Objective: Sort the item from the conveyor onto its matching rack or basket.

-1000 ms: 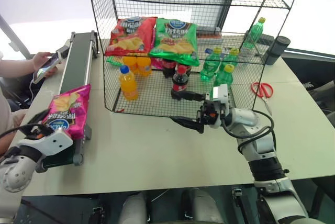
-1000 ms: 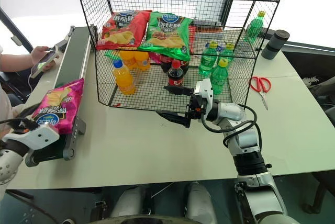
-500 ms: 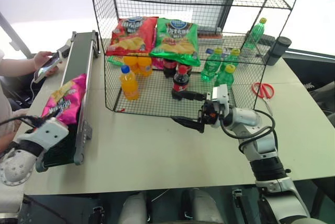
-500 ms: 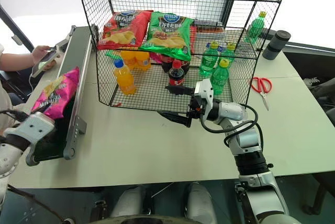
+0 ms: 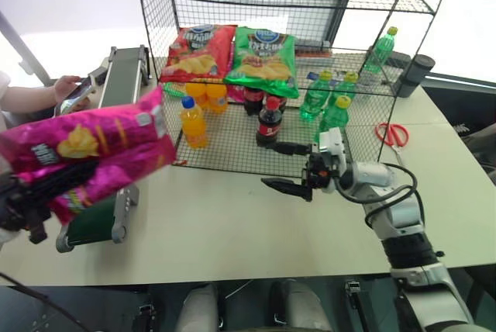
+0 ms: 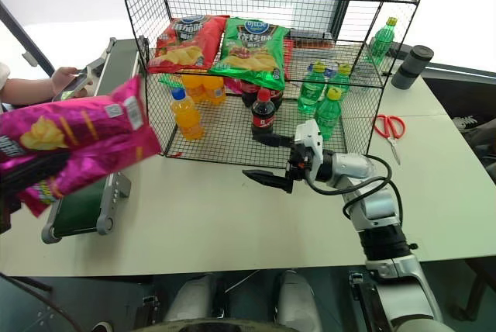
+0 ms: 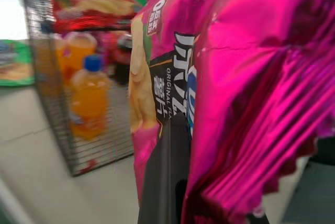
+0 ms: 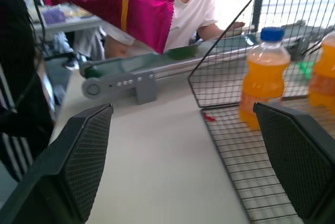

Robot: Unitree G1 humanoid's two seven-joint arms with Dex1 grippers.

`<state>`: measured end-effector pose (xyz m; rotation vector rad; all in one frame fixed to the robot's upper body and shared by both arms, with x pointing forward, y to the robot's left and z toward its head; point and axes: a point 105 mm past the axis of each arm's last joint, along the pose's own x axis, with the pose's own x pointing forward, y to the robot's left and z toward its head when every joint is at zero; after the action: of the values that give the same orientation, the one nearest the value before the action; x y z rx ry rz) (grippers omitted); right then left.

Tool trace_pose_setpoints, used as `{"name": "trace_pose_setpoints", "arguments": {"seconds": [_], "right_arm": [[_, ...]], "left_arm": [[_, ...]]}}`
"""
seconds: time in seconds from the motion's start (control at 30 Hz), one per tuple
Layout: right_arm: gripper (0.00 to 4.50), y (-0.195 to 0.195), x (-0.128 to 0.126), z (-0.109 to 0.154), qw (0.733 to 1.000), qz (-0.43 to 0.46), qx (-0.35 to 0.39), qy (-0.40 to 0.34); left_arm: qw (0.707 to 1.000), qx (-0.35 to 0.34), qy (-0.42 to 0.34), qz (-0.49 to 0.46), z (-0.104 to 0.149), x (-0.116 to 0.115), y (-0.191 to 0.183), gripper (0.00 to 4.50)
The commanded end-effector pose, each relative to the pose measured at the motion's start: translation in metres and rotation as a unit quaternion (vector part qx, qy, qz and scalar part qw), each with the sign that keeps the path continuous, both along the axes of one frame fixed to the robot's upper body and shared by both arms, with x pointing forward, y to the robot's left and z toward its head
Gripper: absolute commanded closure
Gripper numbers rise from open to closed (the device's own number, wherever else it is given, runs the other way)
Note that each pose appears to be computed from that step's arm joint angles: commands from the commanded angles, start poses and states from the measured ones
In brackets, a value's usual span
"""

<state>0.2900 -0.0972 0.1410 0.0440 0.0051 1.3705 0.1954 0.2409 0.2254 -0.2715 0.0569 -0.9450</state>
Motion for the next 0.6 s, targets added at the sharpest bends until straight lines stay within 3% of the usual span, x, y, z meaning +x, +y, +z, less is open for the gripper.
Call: {"name": "trace_pose_setpoints", "arguments": {"seconds": [0.03, 0.13, 0.27, 0.6], "right_arm": [[0.00, -0.008, -0.031, 0.017, 0.991, 0.066, 0.026, 0.112], [0.00, -0.018, -0.051, 0.029, 0.981, 0.091, 0.044, 0.166], [0.00, -0.026, -0.057, 0.038, 0.976, 0.077, 0.054, 0.194], [0.00, -0.017, -0.074, 0.041, 0.976, 0.052, 0.065, 0.202]], "left_arm": [[0.987, -0.084, 0.043, -0.127, -0.004, -0.002, -0.051, 4.44], [0.969, -0.127, 0.070, -0.198, -0.014, 0.010, -0.082, 4.44], [0.954, -0.148, 0.083, -0.246, -0.022, 0.024, -0.099, 4.44], [0.936, -0.143, 0.089, -0.311, -0.030, 0.044, -0.122, 4.44]]}}
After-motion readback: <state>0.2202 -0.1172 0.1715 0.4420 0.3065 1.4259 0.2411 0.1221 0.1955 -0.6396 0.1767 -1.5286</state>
